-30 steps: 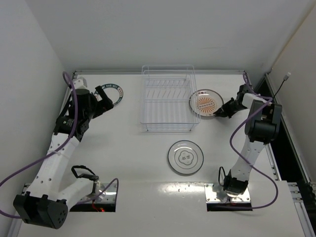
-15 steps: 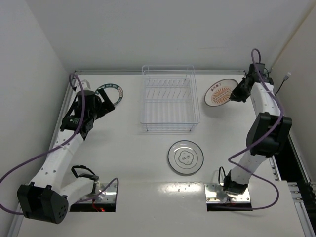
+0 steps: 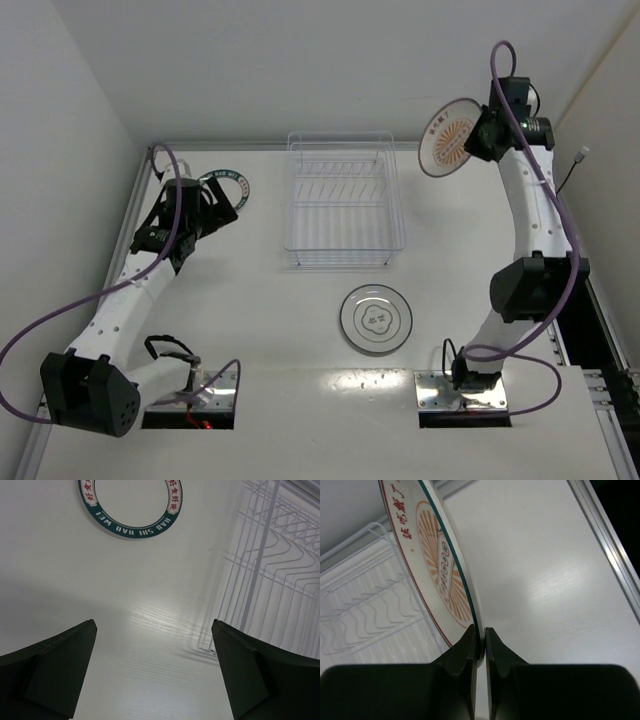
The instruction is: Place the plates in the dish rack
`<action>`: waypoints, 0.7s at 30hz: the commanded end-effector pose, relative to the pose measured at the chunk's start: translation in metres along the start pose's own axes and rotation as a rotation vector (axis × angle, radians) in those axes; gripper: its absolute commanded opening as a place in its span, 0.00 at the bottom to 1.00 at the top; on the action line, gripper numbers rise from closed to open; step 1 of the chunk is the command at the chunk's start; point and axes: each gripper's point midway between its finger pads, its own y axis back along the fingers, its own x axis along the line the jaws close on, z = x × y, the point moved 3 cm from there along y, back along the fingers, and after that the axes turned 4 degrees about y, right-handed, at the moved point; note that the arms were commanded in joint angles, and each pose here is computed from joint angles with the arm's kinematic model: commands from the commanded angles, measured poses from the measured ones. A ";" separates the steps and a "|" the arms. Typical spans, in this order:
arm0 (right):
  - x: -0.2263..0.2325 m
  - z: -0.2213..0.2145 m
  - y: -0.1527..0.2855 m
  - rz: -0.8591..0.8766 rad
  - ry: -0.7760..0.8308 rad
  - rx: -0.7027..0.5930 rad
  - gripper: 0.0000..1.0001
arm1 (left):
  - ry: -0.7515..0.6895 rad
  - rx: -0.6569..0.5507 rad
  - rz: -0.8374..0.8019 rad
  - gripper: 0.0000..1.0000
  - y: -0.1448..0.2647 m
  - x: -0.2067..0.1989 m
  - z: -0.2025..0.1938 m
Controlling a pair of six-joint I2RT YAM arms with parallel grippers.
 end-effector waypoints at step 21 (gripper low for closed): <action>0.122 -0.029 -0.061 0.026 0.233 0.002 0.00 | -0.044 -0.096 -0.028 1.00 0.009 -0.023 0.044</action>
